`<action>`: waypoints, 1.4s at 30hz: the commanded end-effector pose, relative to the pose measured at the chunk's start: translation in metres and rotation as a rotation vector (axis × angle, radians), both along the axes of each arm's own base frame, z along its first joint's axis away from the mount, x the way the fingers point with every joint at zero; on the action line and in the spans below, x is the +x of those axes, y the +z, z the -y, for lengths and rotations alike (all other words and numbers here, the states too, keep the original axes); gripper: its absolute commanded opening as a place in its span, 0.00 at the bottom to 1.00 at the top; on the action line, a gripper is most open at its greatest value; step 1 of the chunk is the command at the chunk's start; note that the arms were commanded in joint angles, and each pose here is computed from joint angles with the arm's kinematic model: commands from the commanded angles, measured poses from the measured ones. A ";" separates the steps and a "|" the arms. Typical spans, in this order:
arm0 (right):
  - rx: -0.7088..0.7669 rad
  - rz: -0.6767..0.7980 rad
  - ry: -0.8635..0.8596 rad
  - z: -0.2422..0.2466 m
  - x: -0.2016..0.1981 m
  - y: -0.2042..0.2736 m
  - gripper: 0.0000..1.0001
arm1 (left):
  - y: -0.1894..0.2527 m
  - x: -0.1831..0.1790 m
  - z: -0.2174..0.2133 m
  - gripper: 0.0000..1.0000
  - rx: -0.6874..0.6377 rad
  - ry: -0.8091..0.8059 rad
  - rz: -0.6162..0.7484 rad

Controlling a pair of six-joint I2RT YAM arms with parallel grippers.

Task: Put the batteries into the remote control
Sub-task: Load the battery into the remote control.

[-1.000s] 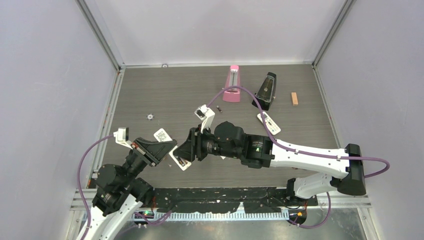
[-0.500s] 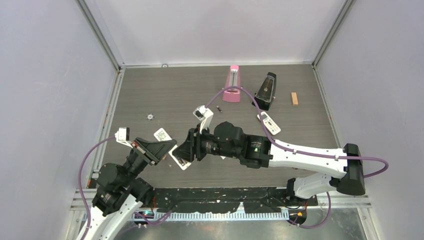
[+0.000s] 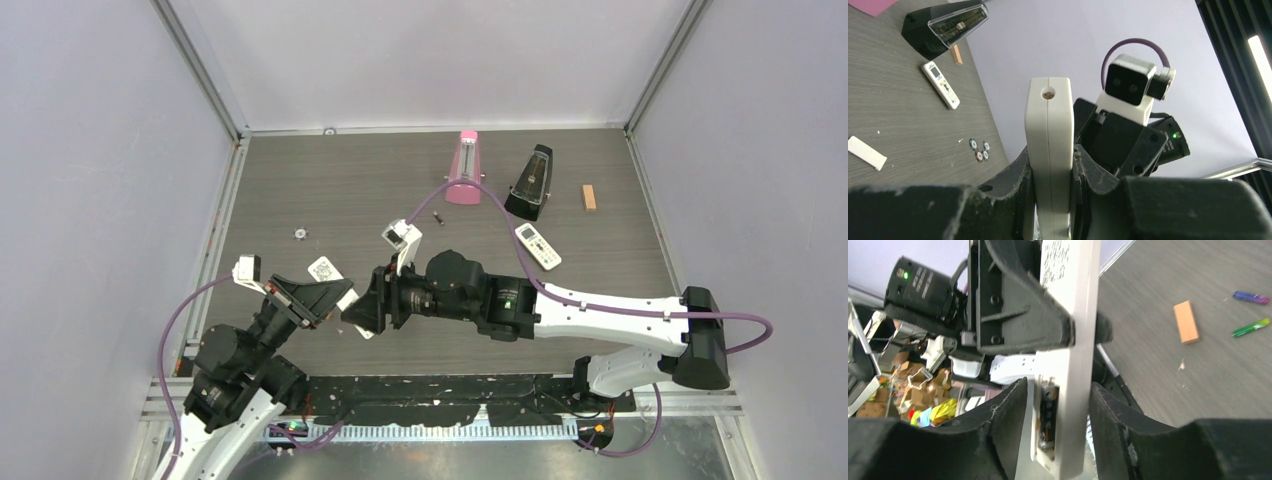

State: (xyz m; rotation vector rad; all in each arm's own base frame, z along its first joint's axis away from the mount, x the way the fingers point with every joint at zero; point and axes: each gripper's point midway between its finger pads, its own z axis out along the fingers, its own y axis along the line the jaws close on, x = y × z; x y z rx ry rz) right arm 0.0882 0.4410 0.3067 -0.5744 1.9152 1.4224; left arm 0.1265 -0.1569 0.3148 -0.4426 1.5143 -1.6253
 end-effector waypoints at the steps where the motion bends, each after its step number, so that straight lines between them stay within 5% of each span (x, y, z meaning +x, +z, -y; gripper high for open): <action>1: 0.051 -0.005 0.078 -0.003 -0.021 0.011 0.57 | 0.044 -0.025 -0.019 0.00 -0.091 0.015 0.166; 7: 0.106 0.008 0.070 0.002 -0.021 0.033 0.75 | 0.034 -0.024 -0.017 0.00 -0.042 0.017 0.185; 14: 0.139 0.001 0.044 0.009 -0.019 0.041 0.80 | 0.034 -0.028 -0.015 0.00 -0.037 0.004 0.228; 26: 0.248 -0.049 -0.009 0.017 -0.012 0.052 0.66 | 0.062 -0.051 -0.012 0.00 -0.100 -0.065 0.442; 42: 0.208 -0.032 -0.075 0.027 -0.001 0.047 0.48 | 0.068 -0.056 -0.012 0.00 -0.087 -0.069 0.469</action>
